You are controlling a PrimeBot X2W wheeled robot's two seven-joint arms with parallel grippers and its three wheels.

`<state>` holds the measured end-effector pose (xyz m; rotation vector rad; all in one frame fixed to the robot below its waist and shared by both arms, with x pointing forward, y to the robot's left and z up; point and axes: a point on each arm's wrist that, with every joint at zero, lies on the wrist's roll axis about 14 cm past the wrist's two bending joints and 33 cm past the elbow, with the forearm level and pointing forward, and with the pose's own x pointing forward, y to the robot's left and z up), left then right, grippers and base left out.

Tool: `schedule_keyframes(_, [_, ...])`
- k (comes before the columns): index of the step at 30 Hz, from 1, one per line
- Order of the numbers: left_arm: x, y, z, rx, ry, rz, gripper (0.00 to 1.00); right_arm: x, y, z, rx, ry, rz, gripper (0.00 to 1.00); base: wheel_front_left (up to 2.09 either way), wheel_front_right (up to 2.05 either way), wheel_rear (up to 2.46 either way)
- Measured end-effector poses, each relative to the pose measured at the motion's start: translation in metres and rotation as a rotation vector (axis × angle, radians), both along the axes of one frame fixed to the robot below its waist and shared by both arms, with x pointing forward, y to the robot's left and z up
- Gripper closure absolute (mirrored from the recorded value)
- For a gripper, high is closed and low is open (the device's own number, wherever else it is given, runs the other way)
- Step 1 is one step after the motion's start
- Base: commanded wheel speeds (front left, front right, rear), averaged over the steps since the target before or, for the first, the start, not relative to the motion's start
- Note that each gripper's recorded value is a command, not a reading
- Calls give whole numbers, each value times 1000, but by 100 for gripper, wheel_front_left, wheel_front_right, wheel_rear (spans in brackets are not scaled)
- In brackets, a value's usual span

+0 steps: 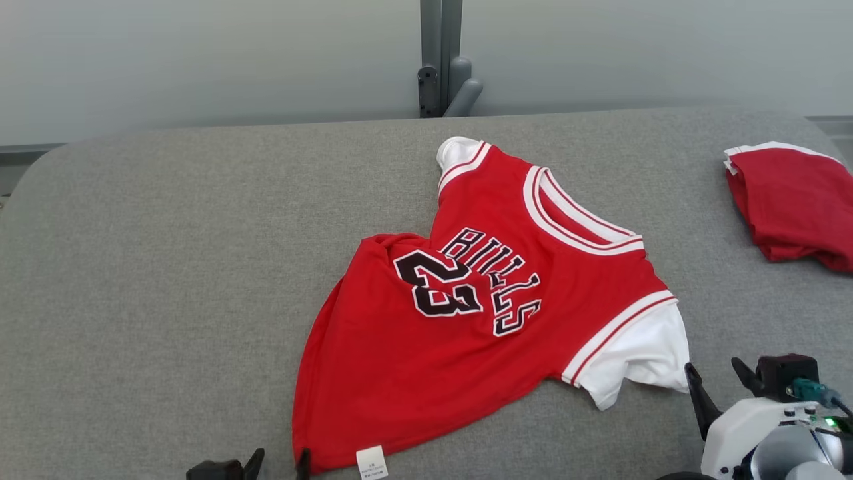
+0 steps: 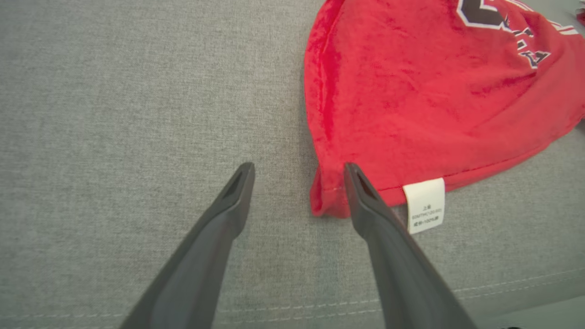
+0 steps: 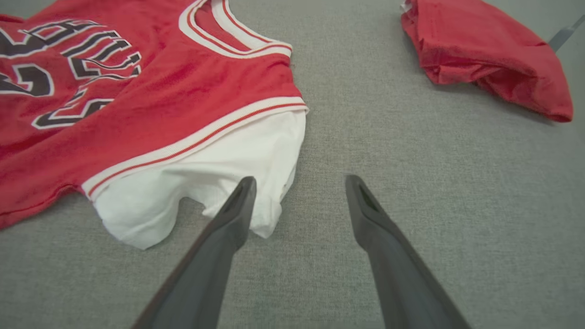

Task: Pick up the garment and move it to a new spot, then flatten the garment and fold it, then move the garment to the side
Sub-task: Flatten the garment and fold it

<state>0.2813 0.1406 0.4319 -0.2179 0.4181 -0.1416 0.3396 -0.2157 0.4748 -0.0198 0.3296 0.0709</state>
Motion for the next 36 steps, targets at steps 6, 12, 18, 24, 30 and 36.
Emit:
schedule_keyframes(6, [21,-9,-3,-41,57,-19,0,22,2,-17,-11,117,23,0,0,0,0])
schedule_keyframes(12, [28,-14,-24,-70,152,-23,0,36,14,-43,-8,204,56,0,0,0,0])
schedule_keyframes(18, [25,-23,-36,-121,232,-37,0,38,21,-60,31,263,61,0,0,0,0])
schedule_keyframes(24, [10,-58,-33,-251,321,-126,71,34,27,-63,74,284,69,59,0,0,0])
schedule_keyframes(30, [-13,-77,-28,-321,370,-202,100,32,39,-52,221,275,62,100,0,0,0])
schedule_keyframes(36, [23,-83,62,-527,121,-251,100,57,23,32,498,55,34,100,0,0,0])
